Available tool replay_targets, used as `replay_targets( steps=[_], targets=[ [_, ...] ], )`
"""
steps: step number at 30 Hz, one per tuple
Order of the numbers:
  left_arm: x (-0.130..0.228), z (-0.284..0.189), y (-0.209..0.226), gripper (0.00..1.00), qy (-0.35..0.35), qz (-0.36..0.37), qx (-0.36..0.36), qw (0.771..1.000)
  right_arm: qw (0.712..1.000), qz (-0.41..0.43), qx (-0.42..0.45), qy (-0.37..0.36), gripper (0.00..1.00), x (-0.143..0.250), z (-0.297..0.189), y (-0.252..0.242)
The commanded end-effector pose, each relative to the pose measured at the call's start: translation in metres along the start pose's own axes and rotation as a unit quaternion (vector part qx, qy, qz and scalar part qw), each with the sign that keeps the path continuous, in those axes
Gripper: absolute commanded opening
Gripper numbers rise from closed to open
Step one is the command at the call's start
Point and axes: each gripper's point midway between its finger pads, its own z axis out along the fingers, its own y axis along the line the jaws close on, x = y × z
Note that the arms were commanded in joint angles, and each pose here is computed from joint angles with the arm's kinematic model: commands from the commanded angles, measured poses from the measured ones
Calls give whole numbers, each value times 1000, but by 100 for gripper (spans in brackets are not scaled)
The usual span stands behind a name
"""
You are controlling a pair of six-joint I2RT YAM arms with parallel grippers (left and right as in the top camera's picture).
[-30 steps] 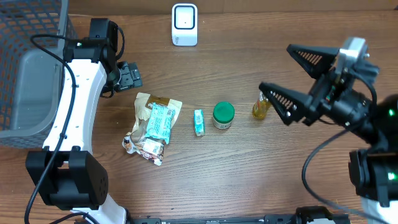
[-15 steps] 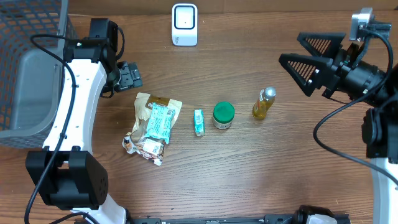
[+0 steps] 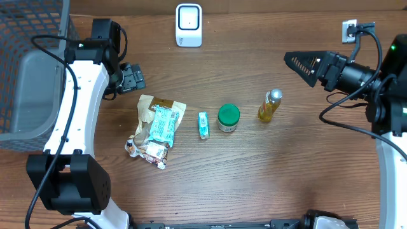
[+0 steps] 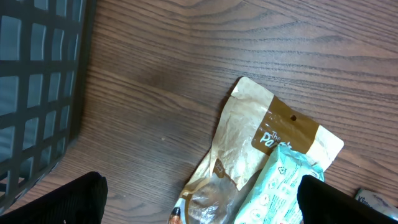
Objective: Scan the item barcode
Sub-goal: 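Lower the open right gripper over the yellow bottle's neck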
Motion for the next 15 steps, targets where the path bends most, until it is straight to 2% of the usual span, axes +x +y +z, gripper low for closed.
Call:
replay_targets(
  steps=[1, 4, 6, 11, 15],
  targets=[
    [-5, -4, -1, 100, -10, 7, -3, 1000, 1000, 24, 14, 9, 100, 5, 1, -8],
    [-5, -4, -1, 100, -10, 7, -3, 1000, 998, 32, 39, 26, 100, 16, 4, -22],
    [-5, -4, -1, 100, -10, 7, -3, 1000, 994, 47, 93, 35, 99, 25, 5, -41],
    [-5, -4, -1, 100, -10, 7, -3, 1000, 957, 65, 276, 63, 95, 53, -2, -93],
    [-5, -4, -1, 100, -10, 7, -3, 1000, 941, 33, 326, 84, 97, 64, 9, -97]
  ],
)
